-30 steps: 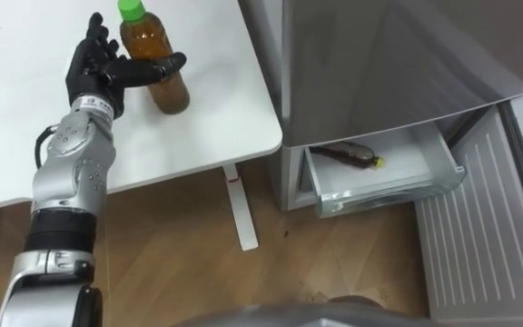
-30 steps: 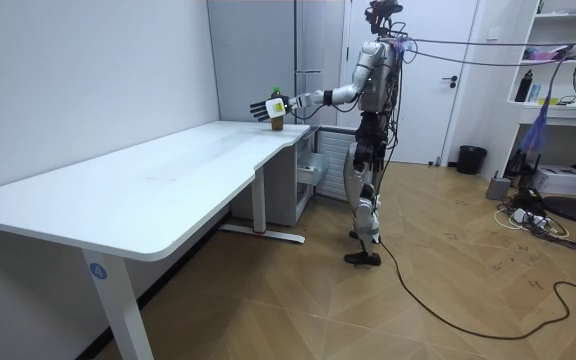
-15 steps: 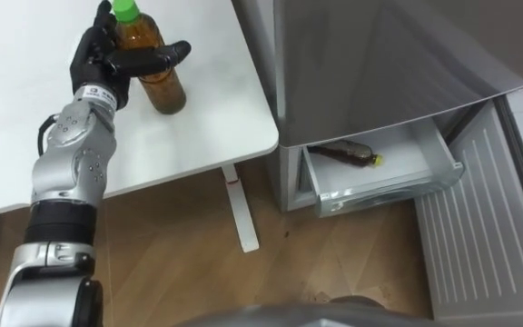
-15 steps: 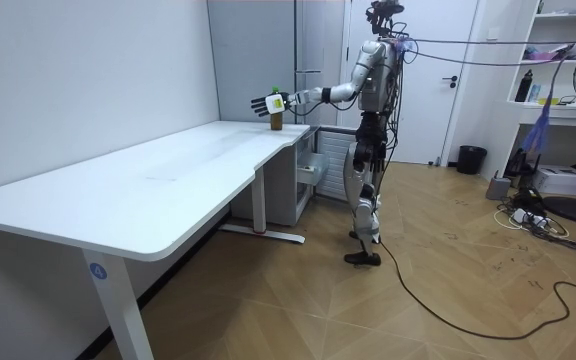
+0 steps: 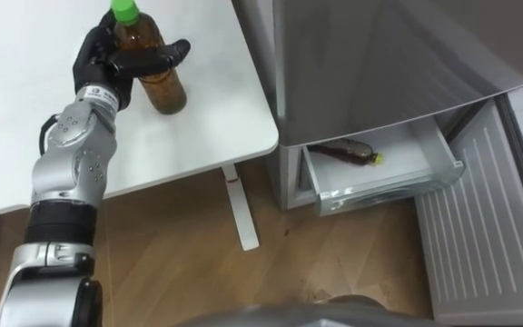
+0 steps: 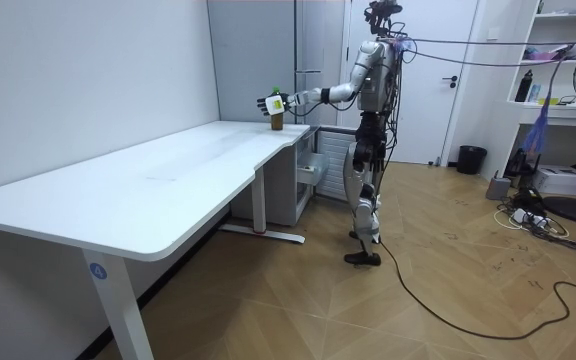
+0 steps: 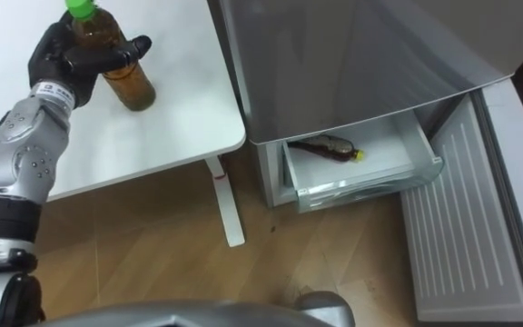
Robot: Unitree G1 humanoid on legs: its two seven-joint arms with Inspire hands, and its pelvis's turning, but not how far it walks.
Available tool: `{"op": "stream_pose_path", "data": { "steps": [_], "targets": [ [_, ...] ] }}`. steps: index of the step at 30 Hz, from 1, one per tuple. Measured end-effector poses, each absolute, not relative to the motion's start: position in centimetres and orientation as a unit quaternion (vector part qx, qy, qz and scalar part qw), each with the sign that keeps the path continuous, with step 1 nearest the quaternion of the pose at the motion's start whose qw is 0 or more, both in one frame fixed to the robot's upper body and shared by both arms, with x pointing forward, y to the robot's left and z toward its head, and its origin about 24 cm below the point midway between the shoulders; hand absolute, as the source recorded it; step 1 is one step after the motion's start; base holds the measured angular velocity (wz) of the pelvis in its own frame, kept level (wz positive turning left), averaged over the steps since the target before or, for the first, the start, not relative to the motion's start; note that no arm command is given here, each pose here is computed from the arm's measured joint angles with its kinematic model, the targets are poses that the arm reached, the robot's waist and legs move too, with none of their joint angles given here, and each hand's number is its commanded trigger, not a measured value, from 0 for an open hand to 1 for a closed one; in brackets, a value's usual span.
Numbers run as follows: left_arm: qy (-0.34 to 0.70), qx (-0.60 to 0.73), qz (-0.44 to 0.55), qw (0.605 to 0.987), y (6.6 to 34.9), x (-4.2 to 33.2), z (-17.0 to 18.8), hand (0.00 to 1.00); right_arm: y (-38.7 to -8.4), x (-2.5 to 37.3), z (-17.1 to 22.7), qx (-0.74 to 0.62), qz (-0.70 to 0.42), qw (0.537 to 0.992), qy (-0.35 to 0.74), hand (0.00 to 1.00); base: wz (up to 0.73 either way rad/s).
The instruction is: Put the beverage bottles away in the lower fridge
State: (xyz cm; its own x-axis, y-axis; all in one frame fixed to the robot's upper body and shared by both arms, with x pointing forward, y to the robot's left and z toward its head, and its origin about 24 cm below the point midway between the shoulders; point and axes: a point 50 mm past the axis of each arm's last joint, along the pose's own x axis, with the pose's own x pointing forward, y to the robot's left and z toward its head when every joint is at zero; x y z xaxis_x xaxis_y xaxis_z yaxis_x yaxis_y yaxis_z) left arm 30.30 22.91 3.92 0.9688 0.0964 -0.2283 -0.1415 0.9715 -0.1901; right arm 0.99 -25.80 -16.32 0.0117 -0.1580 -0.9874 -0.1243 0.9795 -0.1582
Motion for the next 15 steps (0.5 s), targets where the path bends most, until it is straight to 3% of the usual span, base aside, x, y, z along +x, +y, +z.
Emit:
{"op": "stream_pose_path", "data": {
  "steps": [15],
  "targets": [
    [0.125, -0.100, 0.043, 0.986, 22.39, 30.26, 3.47, 1.00, -25.64, 0.92, -16.36, -0.102, -0.006, 0.703, 0.704, 0.00, 0.00]
  ]
}}
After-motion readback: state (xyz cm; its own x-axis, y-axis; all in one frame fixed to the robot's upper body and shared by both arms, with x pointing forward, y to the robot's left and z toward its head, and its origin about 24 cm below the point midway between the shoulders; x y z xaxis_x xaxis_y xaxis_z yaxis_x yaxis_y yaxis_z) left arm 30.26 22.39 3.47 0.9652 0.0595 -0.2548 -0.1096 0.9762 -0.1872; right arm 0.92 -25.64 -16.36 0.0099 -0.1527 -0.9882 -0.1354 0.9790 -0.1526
